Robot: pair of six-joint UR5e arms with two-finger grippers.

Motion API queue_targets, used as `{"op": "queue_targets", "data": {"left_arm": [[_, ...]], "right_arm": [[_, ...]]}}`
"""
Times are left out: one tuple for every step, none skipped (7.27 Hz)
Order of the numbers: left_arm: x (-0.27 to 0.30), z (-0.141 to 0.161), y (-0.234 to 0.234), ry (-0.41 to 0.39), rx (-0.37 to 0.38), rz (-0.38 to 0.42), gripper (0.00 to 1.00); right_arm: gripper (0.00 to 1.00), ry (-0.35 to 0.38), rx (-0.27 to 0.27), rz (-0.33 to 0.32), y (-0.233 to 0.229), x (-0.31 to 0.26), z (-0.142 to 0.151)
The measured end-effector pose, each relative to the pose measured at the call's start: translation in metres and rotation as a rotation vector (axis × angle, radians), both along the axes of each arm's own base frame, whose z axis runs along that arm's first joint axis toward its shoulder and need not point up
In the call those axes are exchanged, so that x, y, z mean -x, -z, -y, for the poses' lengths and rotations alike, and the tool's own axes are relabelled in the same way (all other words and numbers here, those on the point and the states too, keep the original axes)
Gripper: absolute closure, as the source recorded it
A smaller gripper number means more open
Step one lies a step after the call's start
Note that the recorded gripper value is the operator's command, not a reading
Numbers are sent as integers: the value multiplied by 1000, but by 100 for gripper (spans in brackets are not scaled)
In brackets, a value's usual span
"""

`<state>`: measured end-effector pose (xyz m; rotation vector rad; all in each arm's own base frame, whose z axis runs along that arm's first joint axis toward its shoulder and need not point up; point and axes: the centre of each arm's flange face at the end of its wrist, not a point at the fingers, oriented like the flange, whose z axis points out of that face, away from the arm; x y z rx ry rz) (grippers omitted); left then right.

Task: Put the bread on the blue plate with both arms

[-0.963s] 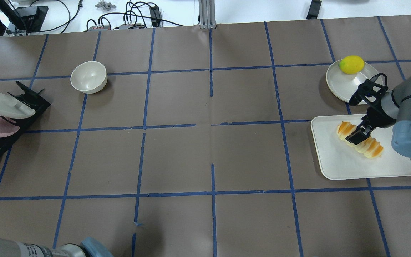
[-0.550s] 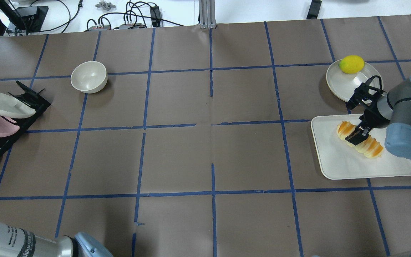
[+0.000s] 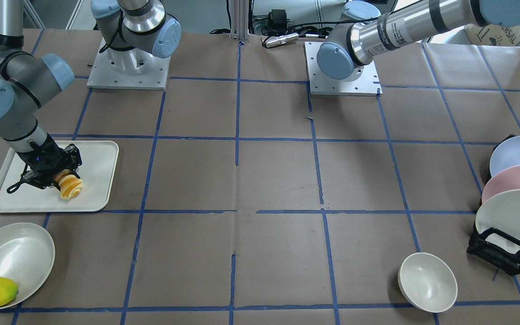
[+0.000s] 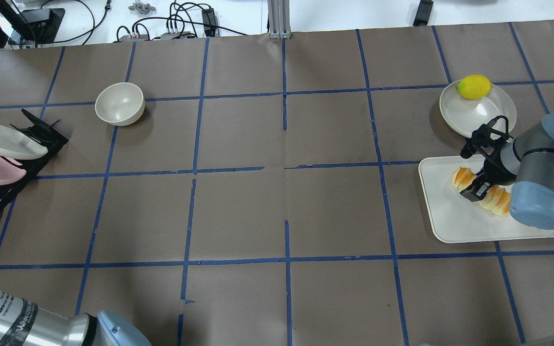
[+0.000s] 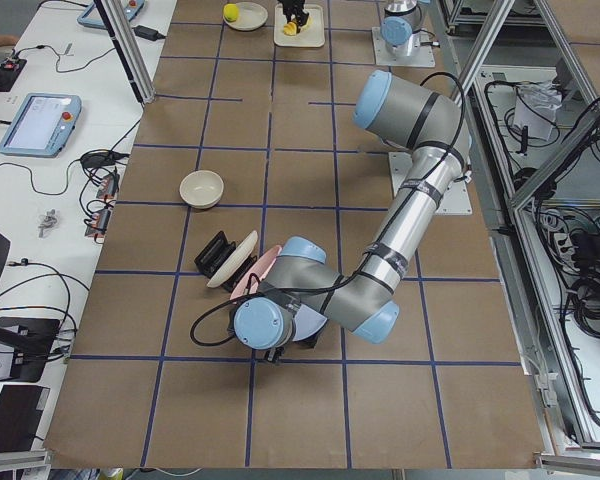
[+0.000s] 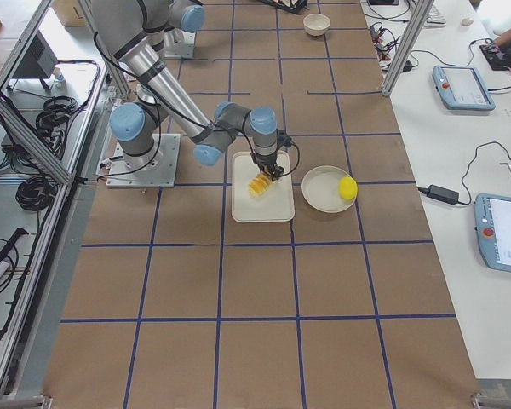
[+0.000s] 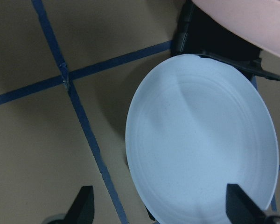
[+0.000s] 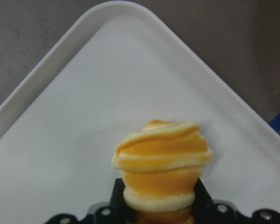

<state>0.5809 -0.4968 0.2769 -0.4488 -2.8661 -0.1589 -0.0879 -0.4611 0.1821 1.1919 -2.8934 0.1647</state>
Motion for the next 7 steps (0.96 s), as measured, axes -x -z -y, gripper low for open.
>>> {"op": "queue_targets", "data": {"left_arm": [[-4, 6, 18, 3, -6, -14, 1], [-8, 10, 29, 2, -6, -19, 6], [-10, 14, 39, 1, -9, -25, 26], [-10, 17, 47, 0, -13, -33, 42], [-10, 18, 53, 0, -16, -40, 52], [-10, 18, 57, -1, -19, -47, 56], [-10, 18, 62, -1, -22, -53, 60]], "right_arm": [[96, 22, 7, -7, -16, -1, -2], [95, 46, 11, -10, -48, -3, -6], [94, 76, -3, -2, -90, -7, -11], [93, 111, -25, 12, -130, -13, -14], [93, 144, -61, 24, -164, -22, -13], [93, 187, -122, 34, -199, -37, -9], [92, 255, -191, 42, -234, -54, -7]]}}
